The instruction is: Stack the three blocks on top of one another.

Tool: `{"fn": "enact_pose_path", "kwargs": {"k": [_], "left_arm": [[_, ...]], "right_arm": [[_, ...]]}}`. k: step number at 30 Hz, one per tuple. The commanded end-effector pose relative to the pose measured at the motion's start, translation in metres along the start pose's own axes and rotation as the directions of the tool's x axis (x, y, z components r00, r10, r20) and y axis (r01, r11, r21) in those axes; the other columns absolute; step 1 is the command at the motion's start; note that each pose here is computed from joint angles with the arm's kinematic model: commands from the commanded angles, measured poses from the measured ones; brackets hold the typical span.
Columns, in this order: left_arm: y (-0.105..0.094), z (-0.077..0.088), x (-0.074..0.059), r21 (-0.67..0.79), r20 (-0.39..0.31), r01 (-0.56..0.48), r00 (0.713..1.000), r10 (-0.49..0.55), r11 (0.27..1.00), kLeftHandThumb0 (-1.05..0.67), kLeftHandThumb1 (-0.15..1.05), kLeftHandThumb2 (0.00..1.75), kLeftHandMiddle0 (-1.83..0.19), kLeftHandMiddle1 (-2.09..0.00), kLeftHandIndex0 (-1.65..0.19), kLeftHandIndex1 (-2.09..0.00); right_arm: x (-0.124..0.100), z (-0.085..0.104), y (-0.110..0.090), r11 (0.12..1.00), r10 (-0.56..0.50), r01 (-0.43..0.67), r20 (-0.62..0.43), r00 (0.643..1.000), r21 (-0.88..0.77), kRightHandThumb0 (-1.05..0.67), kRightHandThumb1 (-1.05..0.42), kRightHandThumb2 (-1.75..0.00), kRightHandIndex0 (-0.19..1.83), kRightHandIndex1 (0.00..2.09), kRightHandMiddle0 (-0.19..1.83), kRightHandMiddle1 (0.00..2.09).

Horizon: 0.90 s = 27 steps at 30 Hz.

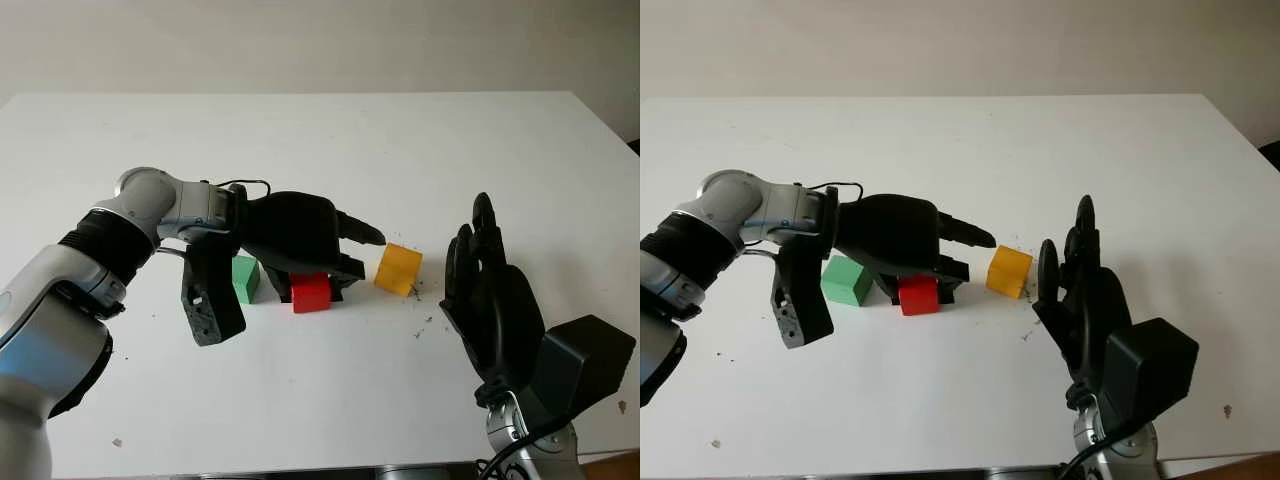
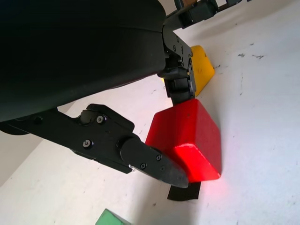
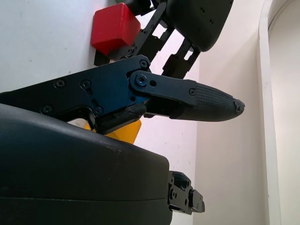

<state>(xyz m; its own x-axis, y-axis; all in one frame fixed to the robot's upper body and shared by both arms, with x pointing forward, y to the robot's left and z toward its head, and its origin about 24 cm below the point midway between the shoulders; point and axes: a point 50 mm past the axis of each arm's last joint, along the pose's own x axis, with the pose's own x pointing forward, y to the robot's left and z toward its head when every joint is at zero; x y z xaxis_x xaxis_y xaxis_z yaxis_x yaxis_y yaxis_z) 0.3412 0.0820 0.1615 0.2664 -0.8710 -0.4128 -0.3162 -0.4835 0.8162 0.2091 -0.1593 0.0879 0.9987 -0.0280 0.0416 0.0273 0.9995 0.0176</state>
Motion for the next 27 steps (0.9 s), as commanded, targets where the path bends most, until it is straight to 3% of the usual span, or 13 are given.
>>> {"fn": "enact_pose_path", "kwargs": {"k": [1,5,10,16,20,23,27], "left_arm": [[0.008,-0.006,-0.002,0.043,-0.009,0.006,1.0,-0.005,0.999,-0.38,0.93,0.05,-0.03,-0.04,-0.19,-0.91],[0.011,-0.009,-0.006,0.058,-0.028,0.019,0.999,-0.017,0.998,-0.37,0.92,0.05,-0.01,-0.05,-0.17,-0.74],[0.015,-0.013,-0.012,0.087,-0.062,0.049,0.997,-0.044,0.995,-0.37,0.91,0.05,0.05,-0.05,-0.09,-0.39],[0.023,-0.023,-0.03,0.124,-0.179,0.049,0.984,-0.026,0.991,-0.4,0.88,0.05,0.09,-0.04,-0.05,-0.15],[0.039,-0.031,-0.053,0.055,-0.316,0.117,0.944,-0.094,0.992,-0.4,0.89,0.05,0.16,-0.03,0.0,-0.08],[0.051,-0.036,-0.066,-0.06,-0.37,0.115,0.92,-0.129,0.992,-0.38,0.89,0.05,0.17,-0.04,-0.04,-0.08],[0.065,-0.05,-0.09,-0.224,-0.465,0.129,0.857,-0.222,0.966,-0.52,0.84,0.04,0.19,0.0,-0.01,-0.05]], "right_arm": [[-0.001,0.003,0.0,1.0,-0.006,0.006,0.023,1.0,0.005,-0.76,-1.05,-0.62,-0.19,0.02,-0.19,0.05],[0.0,0.003,0.0,1.0,-0.007,0.006,0.024,1.0,0.005,-0.76,-1.05,-0.61,-0.19,0.03,-0.18,0.05],[0.001,0.003,-0.001,1.0,-0.009,0.008,0.02,1.0,0.008,-0.77,-1.05,-0.61,-0.19,0.03,-0.18,0.05],[0.003,0.003,-0.001,1.0,-0.006,0.005,0.017,1.0,0.004,-0.76,-1.05,-0.62,-0.19,0.02,-0.19,0.05],[0.005,0.004,-0.002,1.0,-0.002,0.002,0.017,1.0,0.007,-0.76,-1.05,-0.62,-0.19,0.01,-0.19,0.05],[0.007,0.004,-0.003,1.0,0.003,-0.003,0.022,1.0,0.008,-0.77,-1.05,-0.62,-0.19,0.01,-0.19,0.05],[0.012,0.007,-0.005,1.0,0.008,-0.008,0.036,0.999,0.003,-0.75,-1.05,-0.62,-0.19,0.01,-0.19,0.04]]}}
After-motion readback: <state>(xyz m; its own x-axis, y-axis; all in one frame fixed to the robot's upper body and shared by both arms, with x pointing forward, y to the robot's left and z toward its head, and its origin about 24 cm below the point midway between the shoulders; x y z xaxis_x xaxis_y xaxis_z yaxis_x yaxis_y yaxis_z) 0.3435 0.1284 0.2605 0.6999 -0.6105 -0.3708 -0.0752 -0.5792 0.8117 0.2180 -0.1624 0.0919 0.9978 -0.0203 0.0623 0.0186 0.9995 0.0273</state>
